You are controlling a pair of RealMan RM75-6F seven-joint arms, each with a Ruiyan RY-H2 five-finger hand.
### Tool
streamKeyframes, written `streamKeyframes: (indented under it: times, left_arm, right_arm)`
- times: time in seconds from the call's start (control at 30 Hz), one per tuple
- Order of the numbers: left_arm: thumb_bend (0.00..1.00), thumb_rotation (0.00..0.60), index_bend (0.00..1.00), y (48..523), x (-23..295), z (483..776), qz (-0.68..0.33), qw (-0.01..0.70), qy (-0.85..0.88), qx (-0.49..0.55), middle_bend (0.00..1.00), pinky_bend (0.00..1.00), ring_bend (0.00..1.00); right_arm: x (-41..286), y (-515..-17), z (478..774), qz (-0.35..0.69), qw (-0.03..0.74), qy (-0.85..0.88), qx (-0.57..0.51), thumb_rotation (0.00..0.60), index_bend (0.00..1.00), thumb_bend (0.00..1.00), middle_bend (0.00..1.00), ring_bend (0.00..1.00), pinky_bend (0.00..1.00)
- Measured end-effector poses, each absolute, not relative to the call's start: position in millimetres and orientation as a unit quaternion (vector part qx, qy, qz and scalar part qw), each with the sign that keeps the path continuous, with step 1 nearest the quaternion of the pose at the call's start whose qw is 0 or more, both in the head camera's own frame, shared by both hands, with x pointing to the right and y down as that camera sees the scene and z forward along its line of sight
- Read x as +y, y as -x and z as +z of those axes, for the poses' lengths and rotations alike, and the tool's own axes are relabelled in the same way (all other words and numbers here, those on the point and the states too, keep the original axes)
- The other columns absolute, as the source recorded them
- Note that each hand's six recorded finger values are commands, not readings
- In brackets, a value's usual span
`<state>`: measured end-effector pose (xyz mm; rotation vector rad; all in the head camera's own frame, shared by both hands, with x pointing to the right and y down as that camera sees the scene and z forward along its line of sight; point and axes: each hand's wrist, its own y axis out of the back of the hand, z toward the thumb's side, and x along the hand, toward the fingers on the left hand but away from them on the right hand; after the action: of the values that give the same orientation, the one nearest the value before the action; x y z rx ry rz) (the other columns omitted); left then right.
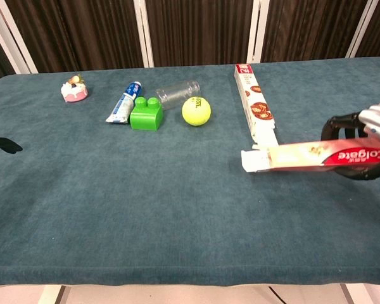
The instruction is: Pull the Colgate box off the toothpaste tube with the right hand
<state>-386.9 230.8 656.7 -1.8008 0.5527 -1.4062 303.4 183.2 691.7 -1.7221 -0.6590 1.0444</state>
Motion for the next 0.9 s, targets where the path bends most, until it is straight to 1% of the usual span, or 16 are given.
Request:
streamKeyframes:
  times: [0.13,0.27,0.43,0.67,0.77,0.9]
  left_arm:
    - [0.46,0.600,0.20,387,231,657,-0.553,0.384,0.707,0.216,0.20,0.52,0.24]
    - [0.46,0.600,0.20,386,231,657,-0.553,0.383,0.708,0.215,0.20,0.52,0.24]
    - [0.46,0.600,0.20,386,231,658,-0.553,0.382,0.709,0.213,0.20,0.52,0.24]
    - [0.46,0.600,0.20,386,231,658,-0.554,0.380,0.710,0.211,0.20,0.52,0.24]
    - [0.46,0.600,0.20,385,231,658,-0.555,0.379,0.710,0.210,0.20,0.52,0.24]
    - [0.46,0.600,0.20,385,232,659,-0.555,0.379,0.711,0.207,0.20,0.52,0.24]
  right_arm:
    - [179,-304,673,0.393,0.530,0.709,-0.248,0.600,0.60,0.43,0.58,0.52,0.53]
    - [179,-312,659,0.378,0.575,0.699,-0.195,0.600,0.57,0.43,0.58,0.49,0.52]
    - [183,-320,652,0.380,0.628,0.665,-0.139,0.600,0.55,0.43,0.57,0.47,0.49]
    - [187,-330,638,0.373,0.736,0.563,-0.055,0.600,0.55,0.43,0.57,0.46,0.47]
    - [189,-333,627,0.357,0.770,0.527,-0.046,0.600,0.55,0.43,0.57,0.46,0.47]
    - [187,-341,614,0.347,0.780,0.517,-0.060,0.600,0.55,0.43,0.57,0.46,0.47]
